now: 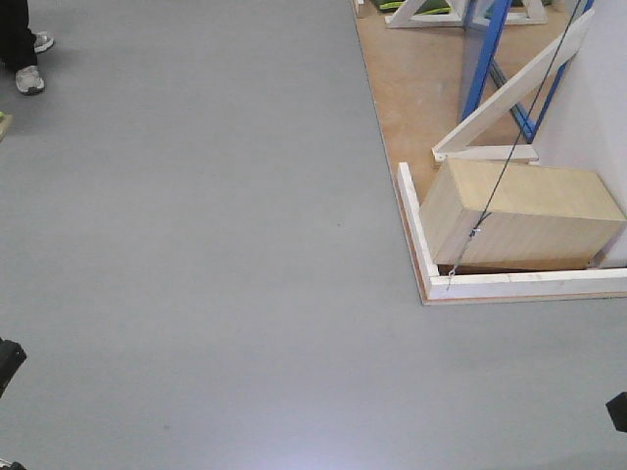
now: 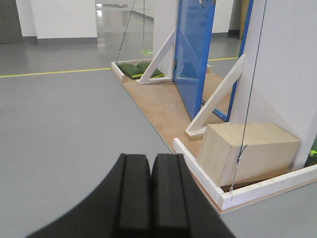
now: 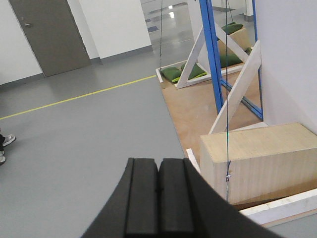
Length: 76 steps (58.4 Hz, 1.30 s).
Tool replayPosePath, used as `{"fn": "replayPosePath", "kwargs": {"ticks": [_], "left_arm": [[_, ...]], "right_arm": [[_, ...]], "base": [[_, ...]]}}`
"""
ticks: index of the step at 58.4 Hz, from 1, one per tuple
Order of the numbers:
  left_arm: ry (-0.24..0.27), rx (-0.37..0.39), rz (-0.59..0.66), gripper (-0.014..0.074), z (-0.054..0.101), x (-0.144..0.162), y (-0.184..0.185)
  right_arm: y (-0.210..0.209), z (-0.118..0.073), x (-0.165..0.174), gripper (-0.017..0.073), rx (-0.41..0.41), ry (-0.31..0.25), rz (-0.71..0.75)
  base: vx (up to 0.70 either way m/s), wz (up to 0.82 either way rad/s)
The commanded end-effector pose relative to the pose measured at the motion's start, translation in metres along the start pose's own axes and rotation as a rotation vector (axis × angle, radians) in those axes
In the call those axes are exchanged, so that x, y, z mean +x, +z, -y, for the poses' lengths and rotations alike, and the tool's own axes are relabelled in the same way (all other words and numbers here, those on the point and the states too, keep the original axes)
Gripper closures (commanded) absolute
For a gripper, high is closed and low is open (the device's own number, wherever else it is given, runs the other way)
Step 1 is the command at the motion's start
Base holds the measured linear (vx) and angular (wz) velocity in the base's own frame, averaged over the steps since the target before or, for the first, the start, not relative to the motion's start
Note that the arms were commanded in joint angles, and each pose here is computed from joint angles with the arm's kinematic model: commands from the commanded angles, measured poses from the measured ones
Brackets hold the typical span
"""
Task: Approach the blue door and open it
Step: 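Drive the base forward along the platform toward the blue door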
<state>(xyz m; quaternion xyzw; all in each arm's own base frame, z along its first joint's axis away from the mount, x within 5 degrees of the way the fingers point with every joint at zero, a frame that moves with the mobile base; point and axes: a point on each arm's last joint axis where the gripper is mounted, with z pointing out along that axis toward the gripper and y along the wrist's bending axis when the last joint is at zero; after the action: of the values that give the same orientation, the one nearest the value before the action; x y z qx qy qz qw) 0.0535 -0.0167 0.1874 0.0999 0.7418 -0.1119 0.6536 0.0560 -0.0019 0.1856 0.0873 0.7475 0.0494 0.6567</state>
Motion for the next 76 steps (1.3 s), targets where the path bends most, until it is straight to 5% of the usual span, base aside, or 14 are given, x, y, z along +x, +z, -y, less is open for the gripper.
{"fn": "replayPosePath", "kwargs": {"ticks": [1, 76], "left_arm": [[-0.011, 0.009, 0.117, 0.0521, 0.0008, -0.016, -0.0034], [-0.011, 0.009, 0.117, 0.0521, 0.0008, -0.016, -0.0034]], "right_arm": [[-0.0012, -0.001, -0.0071, 0.0561, -0.013, -0.005, 0.093], [-0.0011, -0.0009, -0.0069, 0.0561, -0.013, -0.005, 0.09]], "base": [[0.43, -0.05], [0.46, -0.02]]}}
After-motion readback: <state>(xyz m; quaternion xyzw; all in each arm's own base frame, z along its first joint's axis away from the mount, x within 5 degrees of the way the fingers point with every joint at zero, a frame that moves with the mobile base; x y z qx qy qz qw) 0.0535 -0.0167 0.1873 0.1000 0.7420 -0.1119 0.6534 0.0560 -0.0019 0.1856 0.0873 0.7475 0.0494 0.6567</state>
